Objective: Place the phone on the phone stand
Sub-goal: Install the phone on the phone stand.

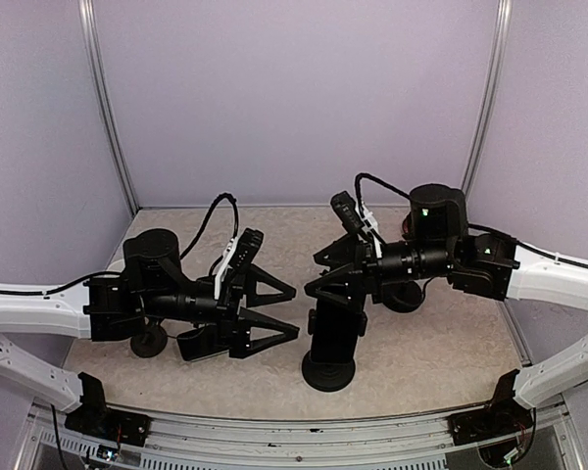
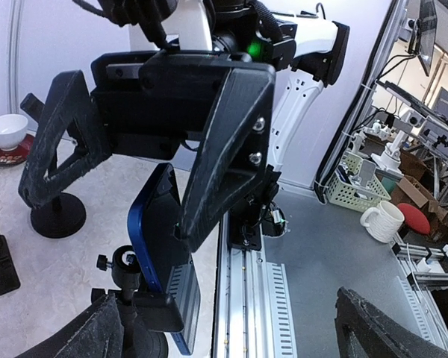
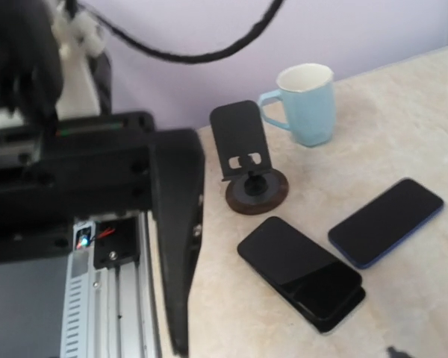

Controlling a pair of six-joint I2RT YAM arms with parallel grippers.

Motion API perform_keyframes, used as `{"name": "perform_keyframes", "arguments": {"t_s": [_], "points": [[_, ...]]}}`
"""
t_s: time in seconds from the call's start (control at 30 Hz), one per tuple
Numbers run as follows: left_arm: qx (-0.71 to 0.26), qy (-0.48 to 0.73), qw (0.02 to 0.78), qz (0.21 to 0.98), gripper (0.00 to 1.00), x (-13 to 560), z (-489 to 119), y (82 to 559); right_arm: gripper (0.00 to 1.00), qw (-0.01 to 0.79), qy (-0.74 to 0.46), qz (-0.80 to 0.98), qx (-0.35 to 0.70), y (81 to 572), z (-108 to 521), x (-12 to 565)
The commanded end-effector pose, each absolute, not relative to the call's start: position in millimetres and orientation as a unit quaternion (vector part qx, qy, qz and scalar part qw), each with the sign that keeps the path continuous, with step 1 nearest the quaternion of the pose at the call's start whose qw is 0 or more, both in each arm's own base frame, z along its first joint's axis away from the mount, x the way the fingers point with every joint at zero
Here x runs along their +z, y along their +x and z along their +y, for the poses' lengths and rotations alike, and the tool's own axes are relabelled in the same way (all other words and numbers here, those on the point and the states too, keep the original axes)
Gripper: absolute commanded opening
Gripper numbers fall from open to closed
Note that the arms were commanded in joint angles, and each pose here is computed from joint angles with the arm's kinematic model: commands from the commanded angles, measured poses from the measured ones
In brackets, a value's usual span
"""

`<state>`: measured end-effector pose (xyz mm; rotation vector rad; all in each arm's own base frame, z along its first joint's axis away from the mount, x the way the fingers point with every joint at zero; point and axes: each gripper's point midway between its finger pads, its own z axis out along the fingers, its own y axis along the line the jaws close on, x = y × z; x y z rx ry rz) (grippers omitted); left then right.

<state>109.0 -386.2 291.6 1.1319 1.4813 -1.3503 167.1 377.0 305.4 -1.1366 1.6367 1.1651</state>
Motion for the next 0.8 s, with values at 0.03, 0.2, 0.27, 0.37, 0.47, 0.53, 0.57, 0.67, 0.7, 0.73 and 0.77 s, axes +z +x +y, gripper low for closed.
{"name": "perform_keyframes", "arguments": {"t_s": [0.03,0.2,0.27,0.37,0.47,0.53,0.57,0.67,0.7,0.73,0.77], "points": [[-0.538,0.45,0.403,0.588,0.96,285,-394,111,0.96,0.414,-0.415,0.675,0.449,173,367,316],[-0.527,0.434,0.41,0.605,0.96,282,-400,123,1.0,0.413,-0.392,0.7,0.432,177,366,318],[-0.52,0.43,0.411,0.613,0.96,279,-402,127,1.0,0.415,-0.381,0.711,0.42,180,366,320],[-0.519,0.432,0.404,0.617,0.94,273,-406,128,1.0,0.422,-0.371,0.721,0.405,180,365,324],[-0.526,0.44,0.394,0.612,0.91,269,-409,124,1.0,0.426,-0.366,0.723,0.403,177,364,329],[-0.532,0.447,0.388,0.606,0.88,268,-411,121,1.0,0.428,-0.363,0.724,0.4,177,362,330],[-0.534,0.45,0.384,0.604,0.87,266,-412,120,1.0,0.43,-0.362,0.724,0.4,176,361,331],[-0.543,0.458,0.375,0.595,0.85,265,-415,115,1.0,0.432,-0.358,0.725,0.399,176,358,331],[-0.545,0.46,0.374,0.593,0.84,264,-415,114,1.0,0.432,-0.358,0.726,0.398,176,358,330],[-0.545,0.461,0.373,0.593,0.83,263,-416,115,1.0,0.432,-0.356,0.727,0.397,176,357,330],[-0.544,0.461,0.372,0.594,0.83,262,-417,115,1.0,0.431,-0.355,0.729,0.397,175,356,329]]}}
